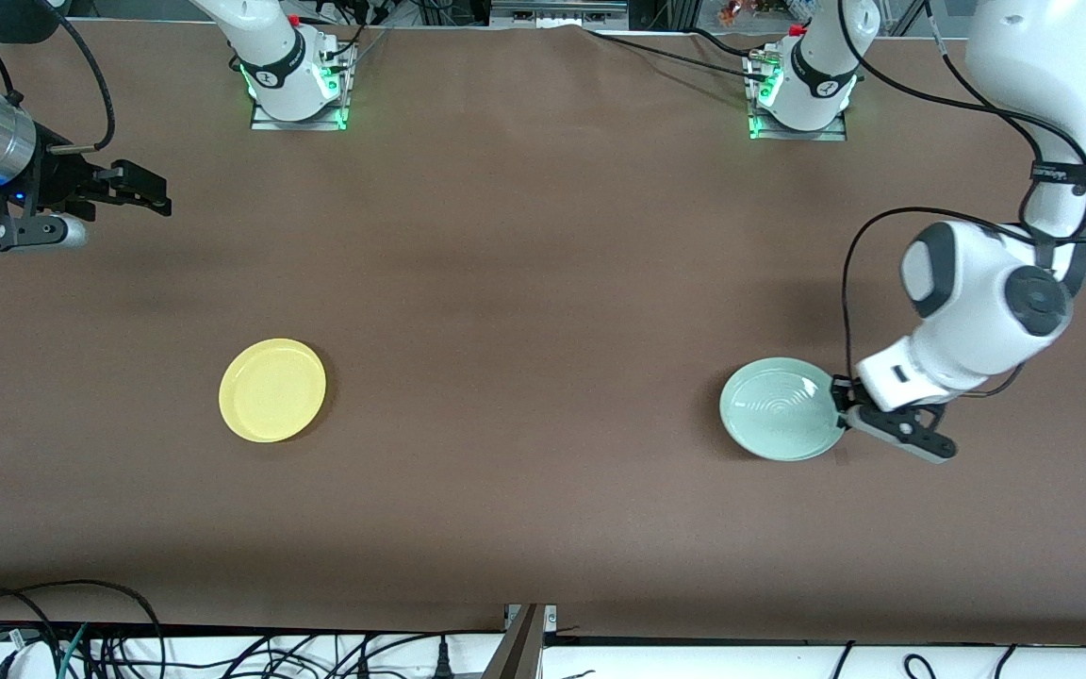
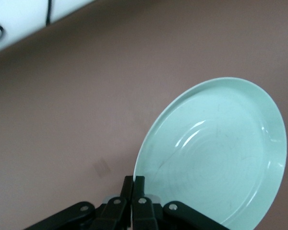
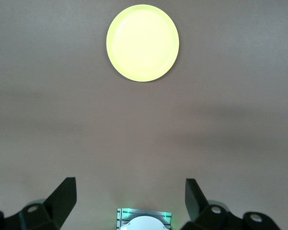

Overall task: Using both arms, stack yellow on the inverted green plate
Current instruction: 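Lift and flip the green plate with the left gripper toward the yellow plate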

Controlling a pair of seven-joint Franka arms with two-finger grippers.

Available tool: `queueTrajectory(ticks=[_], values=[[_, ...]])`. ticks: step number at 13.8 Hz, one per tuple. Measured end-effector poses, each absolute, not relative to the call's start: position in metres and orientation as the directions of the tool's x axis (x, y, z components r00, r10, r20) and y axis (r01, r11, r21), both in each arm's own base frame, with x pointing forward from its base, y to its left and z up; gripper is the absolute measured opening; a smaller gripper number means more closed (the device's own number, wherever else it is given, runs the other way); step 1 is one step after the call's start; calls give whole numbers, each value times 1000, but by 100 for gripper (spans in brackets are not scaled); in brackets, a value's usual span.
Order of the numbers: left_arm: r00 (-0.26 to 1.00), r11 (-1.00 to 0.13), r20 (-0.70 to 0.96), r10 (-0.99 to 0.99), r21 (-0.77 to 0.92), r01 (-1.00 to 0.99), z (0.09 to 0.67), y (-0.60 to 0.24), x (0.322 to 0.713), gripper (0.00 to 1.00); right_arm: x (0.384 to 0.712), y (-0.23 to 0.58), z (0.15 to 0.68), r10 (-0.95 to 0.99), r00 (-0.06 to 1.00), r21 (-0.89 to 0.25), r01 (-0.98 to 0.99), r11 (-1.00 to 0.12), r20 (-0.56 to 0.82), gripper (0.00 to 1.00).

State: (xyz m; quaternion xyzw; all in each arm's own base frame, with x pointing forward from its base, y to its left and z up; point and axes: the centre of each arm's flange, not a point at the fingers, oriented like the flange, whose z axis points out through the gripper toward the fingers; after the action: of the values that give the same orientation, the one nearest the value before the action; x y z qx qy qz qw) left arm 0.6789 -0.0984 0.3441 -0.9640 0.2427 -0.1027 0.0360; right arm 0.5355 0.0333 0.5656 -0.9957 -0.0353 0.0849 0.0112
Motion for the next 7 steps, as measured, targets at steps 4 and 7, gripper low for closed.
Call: queueTrajectory(ticks=[4, 7], values=[[748, -722, 171, -642, -463, -514, 378, -191, 675, 2, 535, 33, 566, 72, 983, -28, 69, -997, -169, 100], [638, -571, 144, -757, -620, -538, 384, -252, 658, 2, 535, 33, 566, 72, 983, -28, 69, -997, -169, 100]])
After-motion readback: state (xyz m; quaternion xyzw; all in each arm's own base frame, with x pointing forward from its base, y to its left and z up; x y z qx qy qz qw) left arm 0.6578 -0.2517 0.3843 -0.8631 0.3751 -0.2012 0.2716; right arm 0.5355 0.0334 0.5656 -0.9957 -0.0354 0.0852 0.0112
